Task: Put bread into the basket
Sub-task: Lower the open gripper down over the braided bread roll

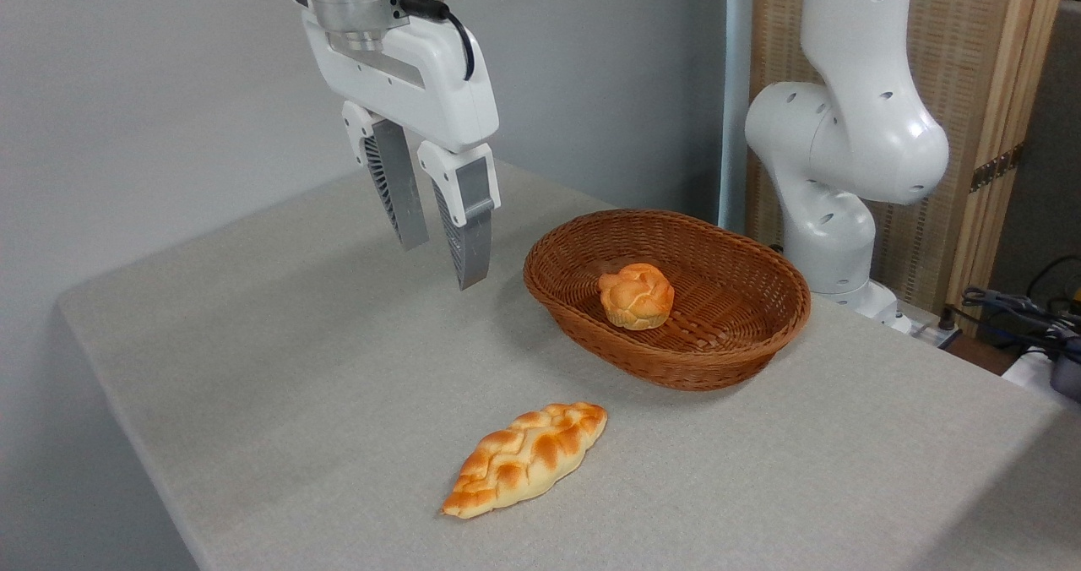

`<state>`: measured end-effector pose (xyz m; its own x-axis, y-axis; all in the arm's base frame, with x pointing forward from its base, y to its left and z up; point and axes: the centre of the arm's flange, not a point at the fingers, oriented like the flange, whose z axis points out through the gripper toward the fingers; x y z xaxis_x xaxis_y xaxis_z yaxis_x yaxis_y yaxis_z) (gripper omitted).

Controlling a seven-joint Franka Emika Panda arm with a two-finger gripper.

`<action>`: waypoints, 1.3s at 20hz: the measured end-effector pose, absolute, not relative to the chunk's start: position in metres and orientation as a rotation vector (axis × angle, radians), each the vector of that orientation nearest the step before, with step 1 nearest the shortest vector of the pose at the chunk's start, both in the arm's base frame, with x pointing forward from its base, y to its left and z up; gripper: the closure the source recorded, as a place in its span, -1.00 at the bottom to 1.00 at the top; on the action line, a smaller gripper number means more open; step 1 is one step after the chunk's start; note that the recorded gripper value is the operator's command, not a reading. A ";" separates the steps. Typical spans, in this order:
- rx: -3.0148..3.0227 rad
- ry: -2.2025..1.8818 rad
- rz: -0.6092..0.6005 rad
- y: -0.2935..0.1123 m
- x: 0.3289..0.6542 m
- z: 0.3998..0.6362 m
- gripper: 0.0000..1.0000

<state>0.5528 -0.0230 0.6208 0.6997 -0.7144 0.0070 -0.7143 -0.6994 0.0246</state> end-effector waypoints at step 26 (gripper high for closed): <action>2.924 -1.096 0.008 0.020 0.538 0.482 -1.00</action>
<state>0.5381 0.0200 0.4818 0.7536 -0.6573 0.0116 -0.6574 -0.7534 0.0159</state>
